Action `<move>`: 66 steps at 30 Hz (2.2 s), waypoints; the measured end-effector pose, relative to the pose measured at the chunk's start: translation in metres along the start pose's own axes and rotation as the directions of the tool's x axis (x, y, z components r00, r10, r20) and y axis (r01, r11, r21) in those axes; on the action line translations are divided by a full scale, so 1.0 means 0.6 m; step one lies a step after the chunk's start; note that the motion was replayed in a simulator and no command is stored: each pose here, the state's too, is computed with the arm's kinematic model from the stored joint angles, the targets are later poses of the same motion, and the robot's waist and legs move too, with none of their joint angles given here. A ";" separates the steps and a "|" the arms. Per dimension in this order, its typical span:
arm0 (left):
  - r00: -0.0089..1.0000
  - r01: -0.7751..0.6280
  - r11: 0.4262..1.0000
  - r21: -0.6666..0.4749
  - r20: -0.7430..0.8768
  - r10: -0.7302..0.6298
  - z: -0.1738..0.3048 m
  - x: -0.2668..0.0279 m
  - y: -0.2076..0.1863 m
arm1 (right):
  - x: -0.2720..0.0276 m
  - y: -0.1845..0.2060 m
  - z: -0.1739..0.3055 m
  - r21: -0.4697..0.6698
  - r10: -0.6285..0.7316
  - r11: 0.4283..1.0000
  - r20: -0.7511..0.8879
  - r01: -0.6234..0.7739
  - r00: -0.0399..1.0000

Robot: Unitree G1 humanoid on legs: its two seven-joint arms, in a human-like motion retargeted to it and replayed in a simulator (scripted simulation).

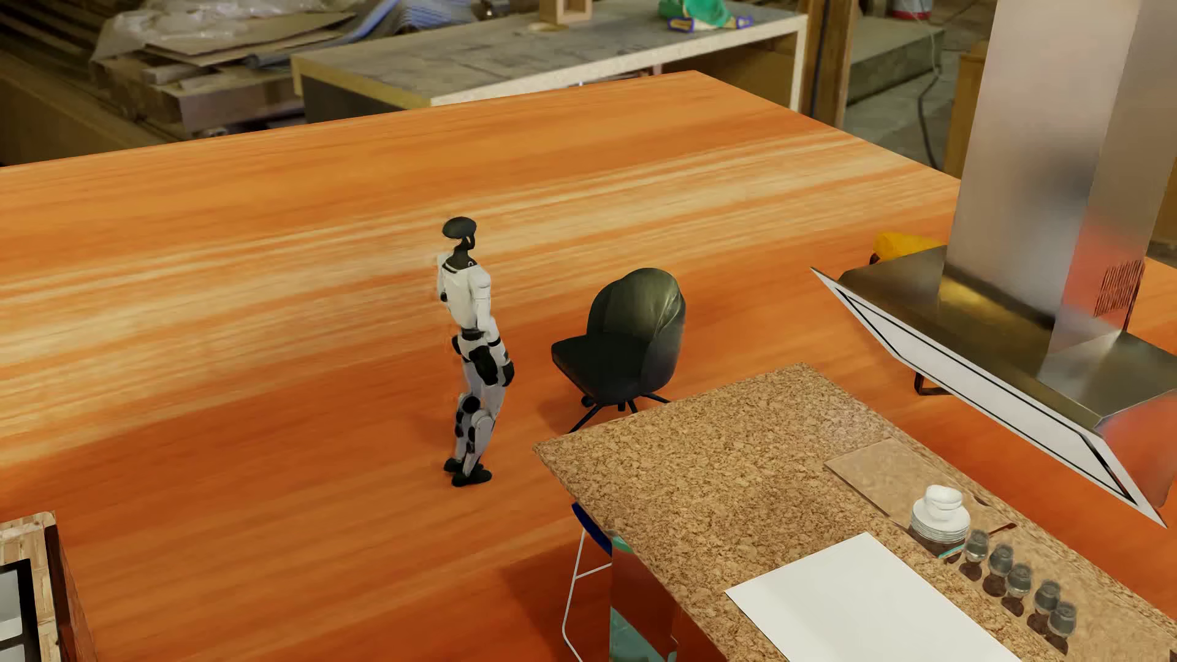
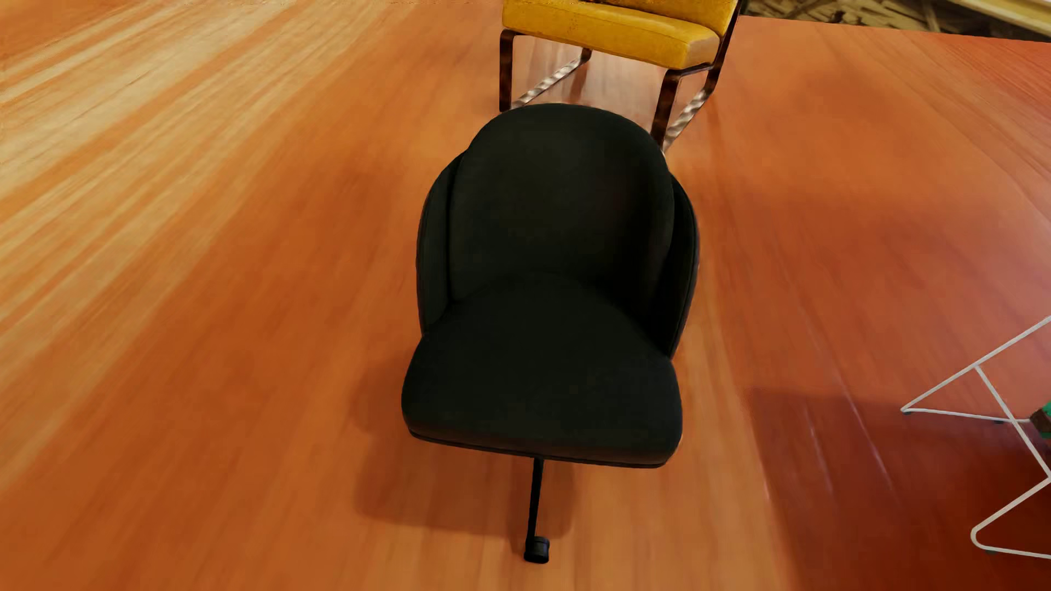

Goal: Stand still

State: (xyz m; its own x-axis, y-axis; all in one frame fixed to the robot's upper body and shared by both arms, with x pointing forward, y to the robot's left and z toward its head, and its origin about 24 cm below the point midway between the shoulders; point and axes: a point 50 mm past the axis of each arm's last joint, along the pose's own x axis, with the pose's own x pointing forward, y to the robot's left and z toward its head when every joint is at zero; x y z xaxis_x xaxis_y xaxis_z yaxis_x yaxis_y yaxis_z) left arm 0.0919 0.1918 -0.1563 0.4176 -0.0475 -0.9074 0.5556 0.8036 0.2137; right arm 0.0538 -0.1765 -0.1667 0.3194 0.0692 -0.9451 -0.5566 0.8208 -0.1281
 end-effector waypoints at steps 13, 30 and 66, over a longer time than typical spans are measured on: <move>1.000 -0.023 0.998 -0.055 -0.006 0.023 -0.008 -0.004 0.005 | -0.001 0.001 -0.007 0.042 -0.008 0.999 -0.016 0.009 1.000; 1.000 -0.027 0.998 -0.056 -0.009 0.027 -0.009 -0.004 0.007 | 0.000 0.003 -0.006 0.045 -0.006 0.999 -0.017 0.007 1.000; 1.000 -0.022 0.999 -0.040 -0.003 0.022 -0.005 -0.002 0.007 | 0.001 0.001 -0.004 0.035 -0.006 0.999 -0.013 0.007 1.000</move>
State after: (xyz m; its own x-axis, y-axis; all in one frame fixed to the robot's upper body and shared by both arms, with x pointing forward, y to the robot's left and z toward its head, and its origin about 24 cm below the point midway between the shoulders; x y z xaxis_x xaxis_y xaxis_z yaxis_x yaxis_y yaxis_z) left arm 0.0916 0.1972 -0.1552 0.4276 -0.0275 -0.9036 0.5170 0.8273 0.2195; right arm 0.0517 -0.1770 -0.1679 0.3128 0.0567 -0.9481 -0.5276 0.8404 -0.1238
